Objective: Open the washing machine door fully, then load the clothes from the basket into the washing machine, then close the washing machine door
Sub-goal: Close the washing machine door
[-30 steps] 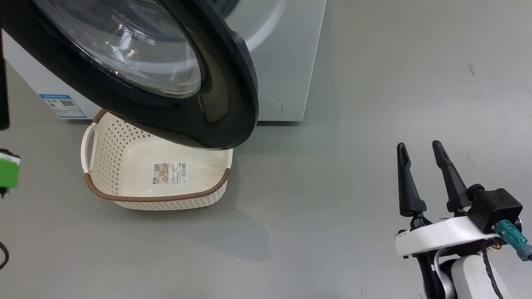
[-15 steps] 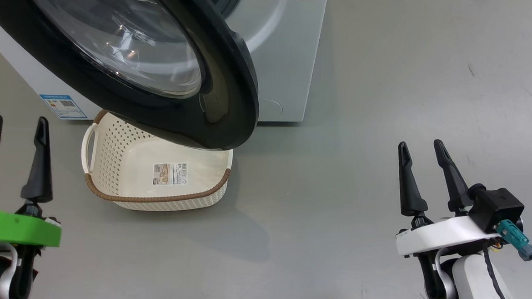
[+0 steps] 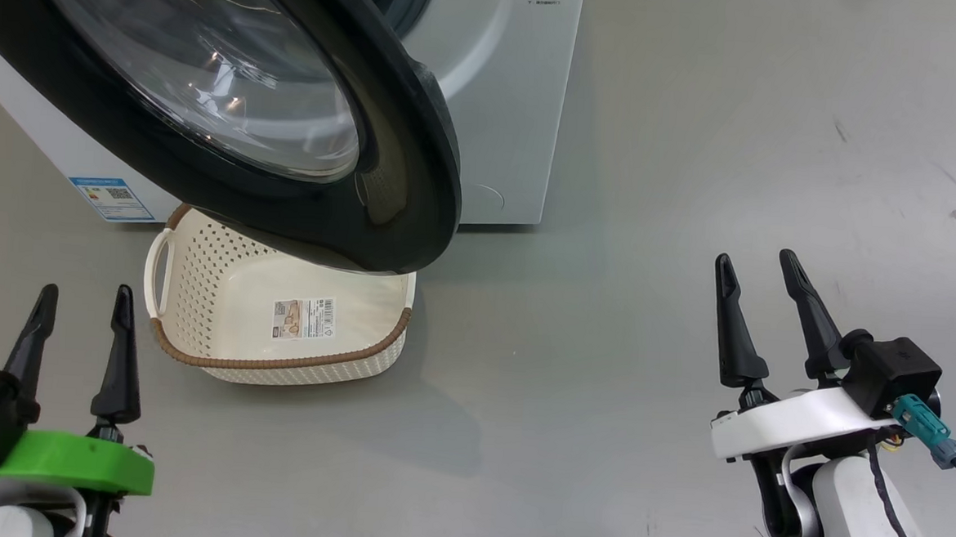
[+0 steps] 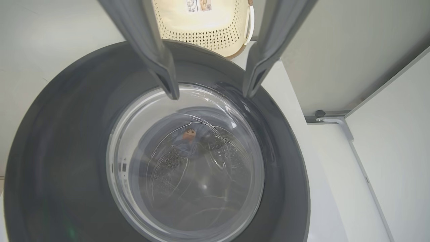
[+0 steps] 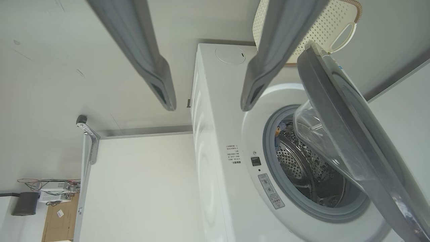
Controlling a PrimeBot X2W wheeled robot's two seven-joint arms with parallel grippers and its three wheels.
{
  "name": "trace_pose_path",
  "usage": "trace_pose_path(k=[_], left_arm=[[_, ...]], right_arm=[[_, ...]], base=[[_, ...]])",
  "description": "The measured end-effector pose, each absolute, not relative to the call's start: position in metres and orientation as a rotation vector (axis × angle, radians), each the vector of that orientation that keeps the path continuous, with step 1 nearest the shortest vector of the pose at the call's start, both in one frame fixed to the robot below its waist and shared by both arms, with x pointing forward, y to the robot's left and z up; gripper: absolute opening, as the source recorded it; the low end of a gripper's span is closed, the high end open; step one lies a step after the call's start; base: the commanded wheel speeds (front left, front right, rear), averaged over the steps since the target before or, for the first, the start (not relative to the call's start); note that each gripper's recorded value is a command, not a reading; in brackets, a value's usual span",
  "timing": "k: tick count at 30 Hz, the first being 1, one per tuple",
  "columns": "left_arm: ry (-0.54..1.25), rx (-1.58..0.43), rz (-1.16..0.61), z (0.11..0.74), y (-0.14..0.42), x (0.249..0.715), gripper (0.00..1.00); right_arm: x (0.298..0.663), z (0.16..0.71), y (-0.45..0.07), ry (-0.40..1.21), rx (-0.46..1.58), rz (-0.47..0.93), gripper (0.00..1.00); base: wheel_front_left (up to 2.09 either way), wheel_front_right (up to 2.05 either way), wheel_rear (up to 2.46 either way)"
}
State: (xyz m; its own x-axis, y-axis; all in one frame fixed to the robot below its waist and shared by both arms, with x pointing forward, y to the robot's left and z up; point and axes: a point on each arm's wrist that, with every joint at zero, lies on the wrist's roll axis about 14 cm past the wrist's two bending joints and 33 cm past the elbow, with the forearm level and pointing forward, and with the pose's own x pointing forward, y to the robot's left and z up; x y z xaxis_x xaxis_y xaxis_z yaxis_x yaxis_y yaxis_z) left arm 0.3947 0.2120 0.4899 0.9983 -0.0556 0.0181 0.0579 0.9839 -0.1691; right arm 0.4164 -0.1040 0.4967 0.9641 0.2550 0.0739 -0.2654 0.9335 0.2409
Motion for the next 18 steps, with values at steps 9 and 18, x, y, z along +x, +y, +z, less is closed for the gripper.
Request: trace_pose_path(k=[9,18], left_arm=[[0.002,-0.176,-0.044,0.483,0.207,0.389,1.0],[0.005,-0.168,-0.034,0.483,0.206,0.379,1.0]], right_arm=[[0.414,0.503,-0.107,-0.059,0.247,0.261,1.0],[0.405,0.509,-0.107,-0.072,0.244,0.263,1.0]], base=[[0.0,0.0,0.0],[0.0,0.0,0.0]])
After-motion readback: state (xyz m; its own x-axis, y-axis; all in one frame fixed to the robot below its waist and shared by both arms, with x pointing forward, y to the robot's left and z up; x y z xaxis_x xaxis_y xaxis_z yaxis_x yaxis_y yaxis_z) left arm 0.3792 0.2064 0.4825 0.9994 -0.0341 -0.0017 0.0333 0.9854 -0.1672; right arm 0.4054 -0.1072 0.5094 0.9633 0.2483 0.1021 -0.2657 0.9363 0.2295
